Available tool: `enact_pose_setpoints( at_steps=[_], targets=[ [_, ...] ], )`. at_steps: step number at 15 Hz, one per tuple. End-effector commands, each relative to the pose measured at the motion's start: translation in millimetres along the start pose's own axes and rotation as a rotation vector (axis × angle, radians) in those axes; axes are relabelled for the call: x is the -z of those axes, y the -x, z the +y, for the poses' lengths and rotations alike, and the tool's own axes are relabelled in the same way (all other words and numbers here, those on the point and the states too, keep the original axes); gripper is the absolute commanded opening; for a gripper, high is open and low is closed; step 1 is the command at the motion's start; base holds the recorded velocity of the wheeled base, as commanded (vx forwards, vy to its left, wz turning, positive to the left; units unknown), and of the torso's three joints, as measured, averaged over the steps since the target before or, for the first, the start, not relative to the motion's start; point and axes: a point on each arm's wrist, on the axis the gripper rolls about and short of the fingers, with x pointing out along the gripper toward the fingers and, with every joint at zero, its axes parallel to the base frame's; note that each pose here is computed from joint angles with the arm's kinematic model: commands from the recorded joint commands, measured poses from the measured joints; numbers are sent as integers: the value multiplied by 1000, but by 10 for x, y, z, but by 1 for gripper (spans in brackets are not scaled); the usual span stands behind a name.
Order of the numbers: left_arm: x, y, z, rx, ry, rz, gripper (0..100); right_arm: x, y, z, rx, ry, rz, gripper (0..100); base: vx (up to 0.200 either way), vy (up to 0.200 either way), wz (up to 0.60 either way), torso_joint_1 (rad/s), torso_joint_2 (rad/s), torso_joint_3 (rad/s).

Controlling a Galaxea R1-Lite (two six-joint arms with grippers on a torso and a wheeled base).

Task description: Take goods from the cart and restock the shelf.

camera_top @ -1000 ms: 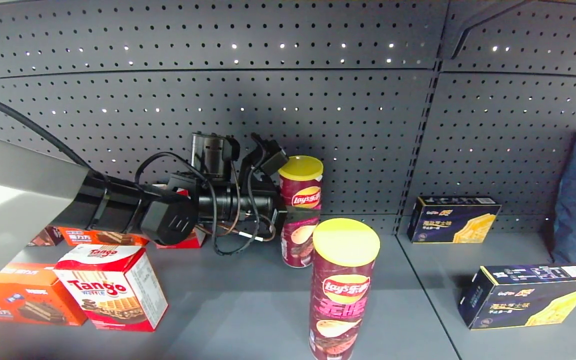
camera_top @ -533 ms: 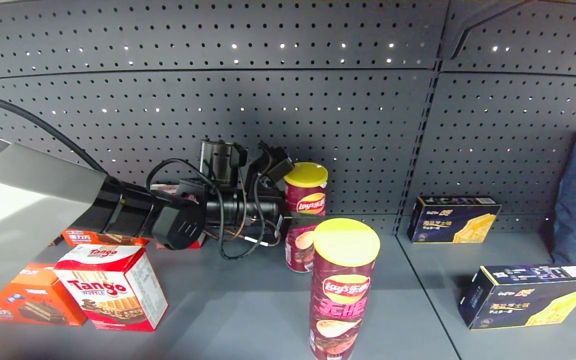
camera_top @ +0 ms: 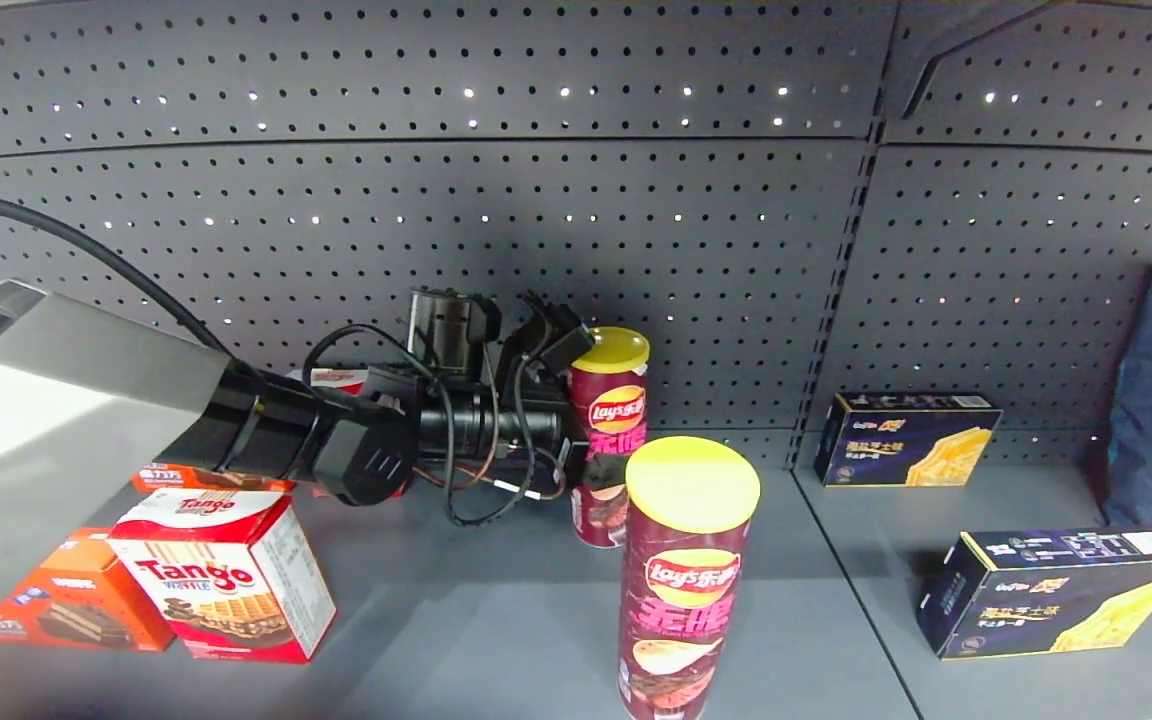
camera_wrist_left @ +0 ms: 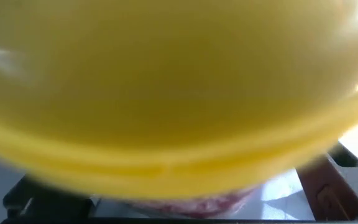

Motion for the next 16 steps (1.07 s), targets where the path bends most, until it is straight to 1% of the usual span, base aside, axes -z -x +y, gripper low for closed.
enact_pose_setpoints(
  at_steps=[1,2,4,5,7,8,10,13,16],
  targets=[
    [23,24,-10,-6,0,-2,100,0,-2,0,0,0,2,100,0,0,0,0,0,0],
    [72,41,-23,-7,7,5,100,0,-2,0,0,0,2,100,0,0,0,0,0,0],
    [77,121,-72,-12,6,3,100,0,-2,0,0,0,2,100,0,0,0,0,0,0],
    [67,206,-105,-19,7,2,100,0,-2,0,0,0,2,100,0,0,0,0,0,0],
    [16,367,-126,-42,6,-4,100,0,-2,0,0,0,2,100,0,0,0,0,0,0],
    [2,431,-118,-55,6,-7,100,0,-2,0,0,0,2,100,0,0,0,0,0,0],
    [-40,575,-148,-90,5,-10,100,0,-2,0,-2,-1,2,100,0,0,0,0,0,0],
    [-40,696,-243,-174,15,21,100,0,-2,0,0,0,2,100,0,0,0,0,0,0],
    [-30,819,-357,-239,23,48,100,0,-2,0,0,0,2,100,0,0,0,0,0,0]
  ],
)
